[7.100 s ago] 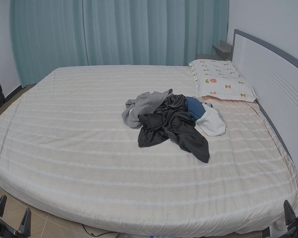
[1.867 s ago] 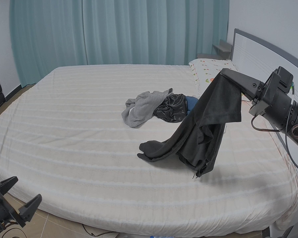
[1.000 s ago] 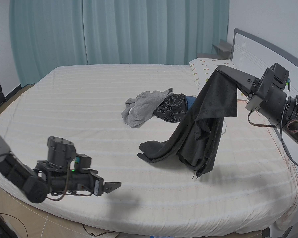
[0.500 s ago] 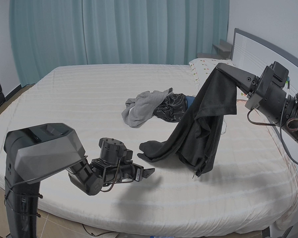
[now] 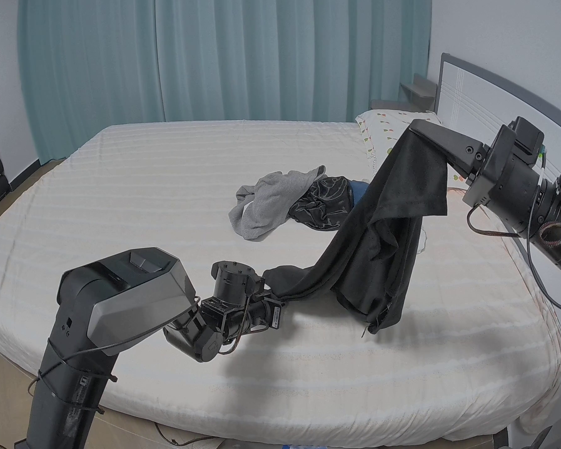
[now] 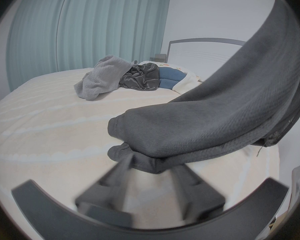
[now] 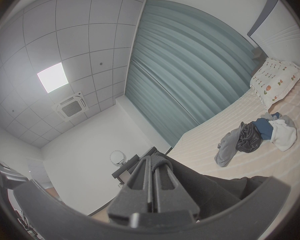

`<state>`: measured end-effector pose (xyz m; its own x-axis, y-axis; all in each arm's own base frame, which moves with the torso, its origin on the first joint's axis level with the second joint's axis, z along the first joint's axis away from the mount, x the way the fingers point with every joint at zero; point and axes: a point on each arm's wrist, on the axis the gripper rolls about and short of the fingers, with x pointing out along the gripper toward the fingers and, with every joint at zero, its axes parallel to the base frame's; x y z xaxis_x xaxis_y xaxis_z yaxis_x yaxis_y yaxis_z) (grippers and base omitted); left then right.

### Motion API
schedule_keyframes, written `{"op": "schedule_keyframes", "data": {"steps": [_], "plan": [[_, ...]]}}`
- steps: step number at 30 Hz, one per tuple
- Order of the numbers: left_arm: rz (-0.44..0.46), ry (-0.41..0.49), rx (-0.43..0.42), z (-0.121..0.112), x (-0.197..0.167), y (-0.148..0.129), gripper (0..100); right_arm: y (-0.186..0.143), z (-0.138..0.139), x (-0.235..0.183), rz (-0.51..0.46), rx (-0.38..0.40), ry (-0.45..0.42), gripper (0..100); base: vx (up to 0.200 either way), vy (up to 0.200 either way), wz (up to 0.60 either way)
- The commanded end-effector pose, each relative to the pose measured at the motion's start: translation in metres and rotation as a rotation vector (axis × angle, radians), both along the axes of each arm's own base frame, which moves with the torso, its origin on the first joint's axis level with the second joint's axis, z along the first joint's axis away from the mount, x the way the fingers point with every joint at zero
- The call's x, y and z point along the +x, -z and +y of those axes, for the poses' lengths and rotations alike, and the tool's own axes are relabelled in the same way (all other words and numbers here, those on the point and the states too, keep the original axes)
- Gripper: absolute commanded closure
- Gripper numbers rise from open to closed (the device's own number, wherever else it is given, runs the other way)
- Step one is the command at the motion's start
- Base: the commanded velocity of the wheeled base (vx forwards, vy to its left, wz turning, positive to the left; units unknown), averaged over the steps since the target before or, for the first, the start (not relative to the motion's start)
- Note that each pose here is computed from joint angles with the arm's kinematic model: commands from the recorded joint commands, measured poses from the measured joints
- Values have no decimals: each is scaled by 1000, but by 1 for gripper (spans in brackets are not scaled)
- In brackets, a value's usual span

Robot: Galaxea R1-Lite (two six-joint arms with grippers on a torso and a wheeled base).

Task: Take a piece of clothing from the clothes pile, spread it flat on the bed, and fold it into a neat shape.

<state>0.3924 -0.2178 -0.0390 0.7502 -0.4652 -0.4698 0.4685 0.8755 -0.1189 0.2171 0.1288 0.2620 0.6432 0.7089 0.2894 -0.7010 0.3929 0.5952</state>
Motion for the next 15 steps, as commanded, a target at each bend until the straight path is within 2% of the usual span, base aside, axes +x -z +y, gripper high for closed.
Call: {"op": "schedule_keyframes", "data": {"steps": [1, 6, 10, 15], "plan": [[-1, -26, 4, 4, 4, 5, 100, 3, -3, 3, 11, -7, 16, 100, 0, 0, 0], [-21, -86, -52, 9, 1, -8, 100, 8, -6, 9, 29, -13, 33, 100, 0, 0, 0], [-21, -104, -56, 21, -9, -26, 100, 10, -7, 13, 36, -17, 44, 100, 0, 0, 0], [-27, -127, -61, 44, -33, -64, 100, 18, -13, 25, 60, -30, 83, 100, 0, 0, 0]]}}
